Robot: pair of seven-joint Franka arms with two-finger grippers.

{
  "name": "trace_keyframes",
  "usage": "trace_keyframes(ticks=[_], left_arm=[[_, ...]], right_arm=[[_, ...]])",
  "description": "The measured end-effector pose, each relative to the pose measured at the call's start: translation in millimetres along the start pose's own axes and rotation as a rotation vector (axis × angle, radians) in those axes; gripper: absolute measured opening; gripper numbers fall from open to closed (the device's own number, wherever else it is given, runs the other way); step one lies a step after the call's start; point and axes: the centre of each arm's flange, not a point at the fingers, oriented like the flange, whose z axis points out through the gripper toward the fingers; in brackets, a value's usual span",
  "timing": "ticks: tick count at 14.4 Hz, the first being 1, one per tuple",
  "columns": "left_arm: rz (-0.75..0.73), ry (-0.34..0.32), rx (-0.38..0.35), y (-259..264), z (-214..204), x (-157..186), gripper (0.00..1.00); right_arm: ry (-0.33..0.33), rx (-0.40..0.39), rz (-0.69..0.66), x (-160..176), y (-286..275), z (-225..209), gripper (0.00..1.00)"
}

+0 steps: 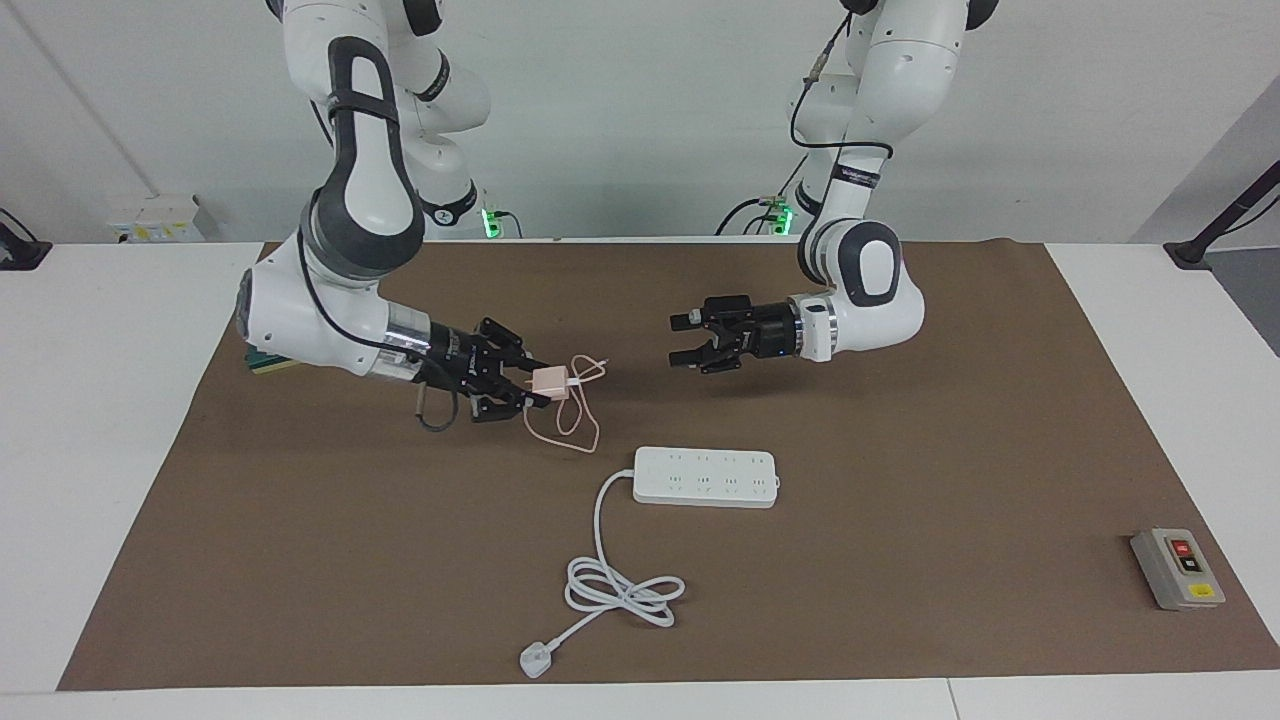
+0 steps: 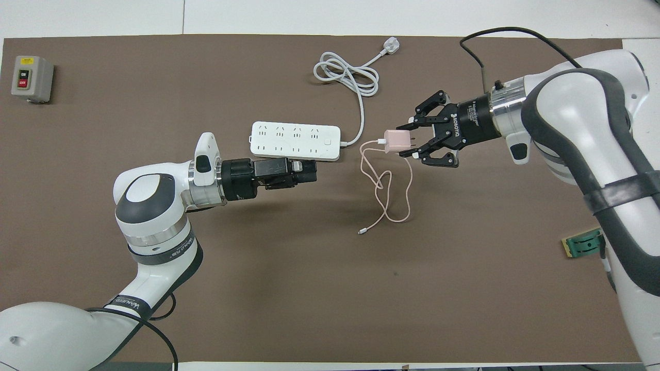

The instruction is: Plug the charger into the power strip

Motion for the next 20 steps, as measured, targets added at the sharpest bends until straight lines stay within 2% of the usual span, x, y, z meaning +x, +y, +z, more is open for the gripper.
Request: trace_keyframes(ticks=[5, 10, 14, 20], left_arm=[[0.011, 0.023, 0.024, -5.6, -3.3, 2.2, 0.96], [0.024, 0.055, 0.044, -7.5, 7.6, -0.7, 0.96], [0.055, 0.072, 0.057, -10.7, 7.8, 0.4, 0.96], [0.071, 0.077, 0.06, -16.2, 6.2, 3.1, 0.96]], right_arm=[[0.024, 0.016, 0.003, -49.5, 8.7, 52.3, 0.47], [0.025, 0.047, -0.022, -77.3, 22.1, 97.2, 0.47], [0.043, 0.063, -0.043, -88.5, 32.2, 118.6, 0.47], [0.049, 0.074, -0.044, -88.5, 34.1, 121.5, 0.47]])
